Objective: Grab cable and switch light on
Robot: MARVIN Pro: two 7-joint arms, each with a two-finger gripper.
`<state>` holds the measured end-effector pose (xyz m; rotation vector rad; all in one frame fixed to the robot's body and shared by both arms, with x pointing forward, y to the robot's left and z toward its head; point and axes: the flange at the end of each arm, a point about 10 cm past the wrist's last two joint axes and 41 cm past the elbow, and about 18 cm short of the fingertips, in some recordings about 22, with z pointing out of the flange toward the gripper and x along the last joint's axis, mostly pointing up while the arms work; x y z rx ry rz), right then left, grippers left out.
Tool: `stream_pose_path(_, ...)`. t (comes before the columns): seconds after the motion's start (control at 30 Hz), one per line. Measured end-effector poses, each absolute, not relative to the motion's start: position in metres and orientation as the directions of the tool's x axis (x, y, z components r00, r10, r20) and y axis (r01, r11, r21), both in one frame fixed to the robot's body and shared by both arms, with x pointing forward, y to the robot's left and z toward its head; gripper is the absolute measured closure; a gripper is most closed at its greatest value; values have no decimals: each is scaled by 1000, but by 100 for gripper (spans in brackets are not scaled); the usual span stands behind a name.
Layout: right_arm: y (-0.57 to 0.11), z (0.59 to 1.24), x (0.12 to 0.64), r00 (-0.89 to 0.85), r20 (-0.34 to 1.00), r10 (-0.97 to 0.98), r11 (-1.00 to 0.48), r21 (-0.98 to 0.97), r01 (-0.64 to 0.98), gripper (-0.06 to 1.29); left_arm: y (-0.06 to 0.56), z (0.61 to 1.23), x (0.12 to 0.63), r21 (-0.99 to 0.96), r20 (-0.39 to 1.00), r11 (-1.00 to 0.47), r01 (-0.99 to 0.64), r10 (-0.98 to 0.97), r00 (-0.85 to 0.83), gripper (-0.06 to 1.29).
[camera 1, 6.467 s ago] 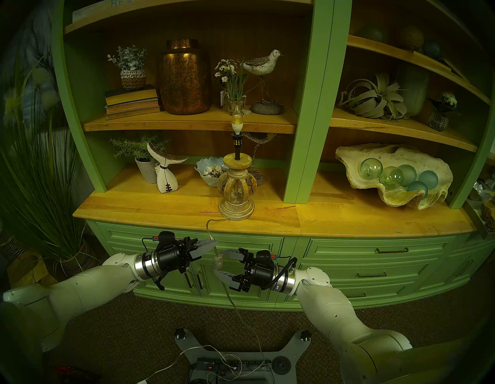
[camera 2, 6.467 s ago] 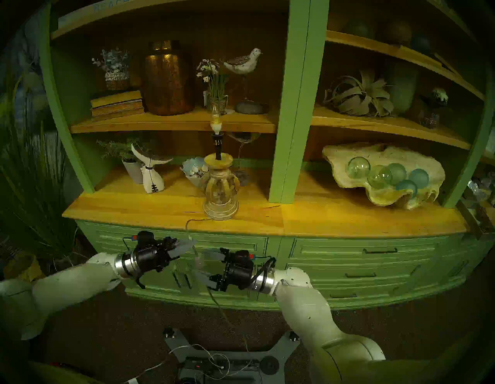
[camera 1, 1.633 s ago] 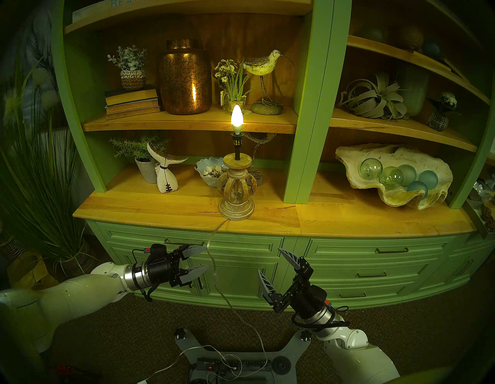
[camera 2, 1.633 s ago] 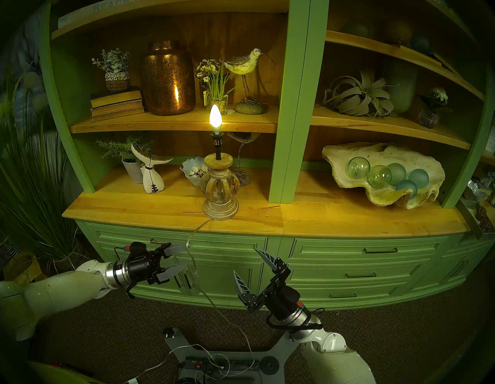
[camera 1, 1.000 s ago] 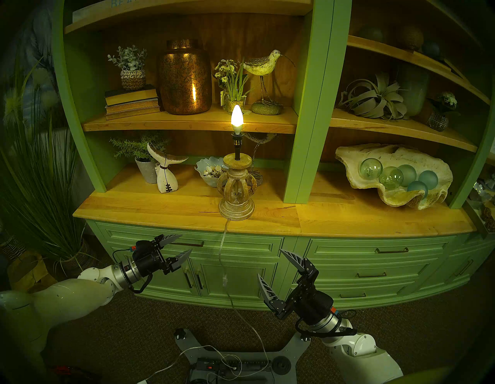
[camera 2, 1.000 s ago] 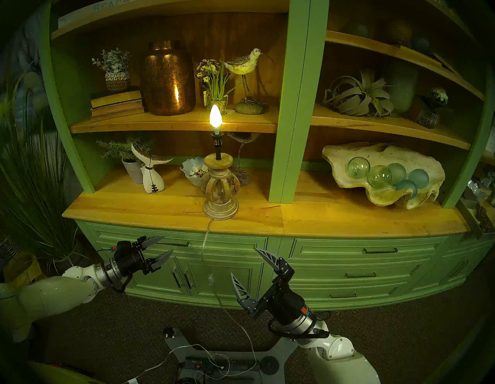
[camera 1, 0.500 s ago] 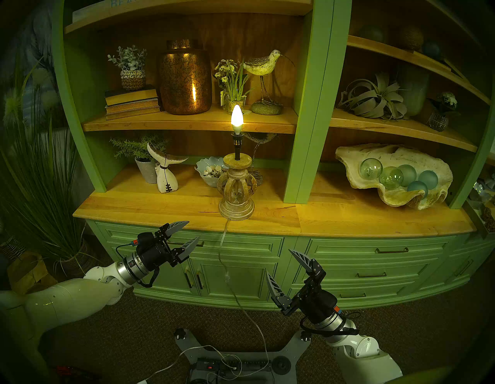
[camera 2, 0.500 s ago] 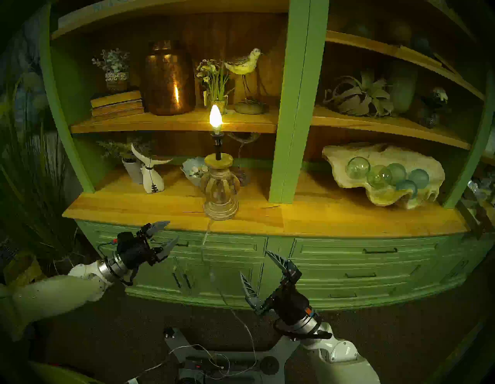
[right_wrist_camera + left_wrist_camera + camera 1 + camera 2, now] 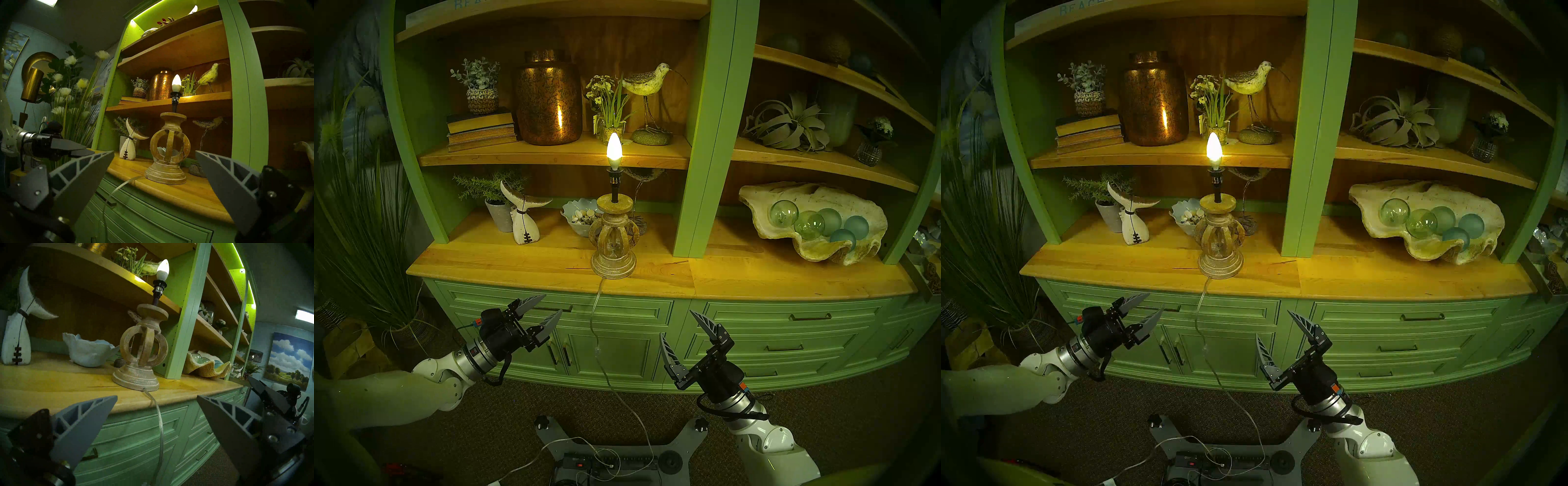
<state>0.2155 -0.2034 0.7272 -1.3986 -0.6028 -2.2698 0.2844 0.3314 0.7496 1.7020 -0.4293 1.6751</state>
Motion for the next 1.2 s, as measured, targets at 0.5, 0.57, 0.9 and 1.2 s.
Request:
stream_pose_path(0.5,-212,726,219,-424,903,-66,-859,165,484,-1,324,771,257,196,980,-773,-603,171,98,-3)
stream_pose_path(0.57,-212,726,219,-424,903,-64,-862,164,480,-1,323,772,255,188,982,-779,-599,161,99,-3)
stream_pose_path(0.9,-215,725,218,-426,904,-45,-886,161,436,-1,324,777,254,118,992,-823,-556,74,101,-3)
stream_pose_path(1.2,-215,732,217,-443,895,-45,-883,171,437,-1,320,778,254,80,995,-811,-579,34,89,-3)
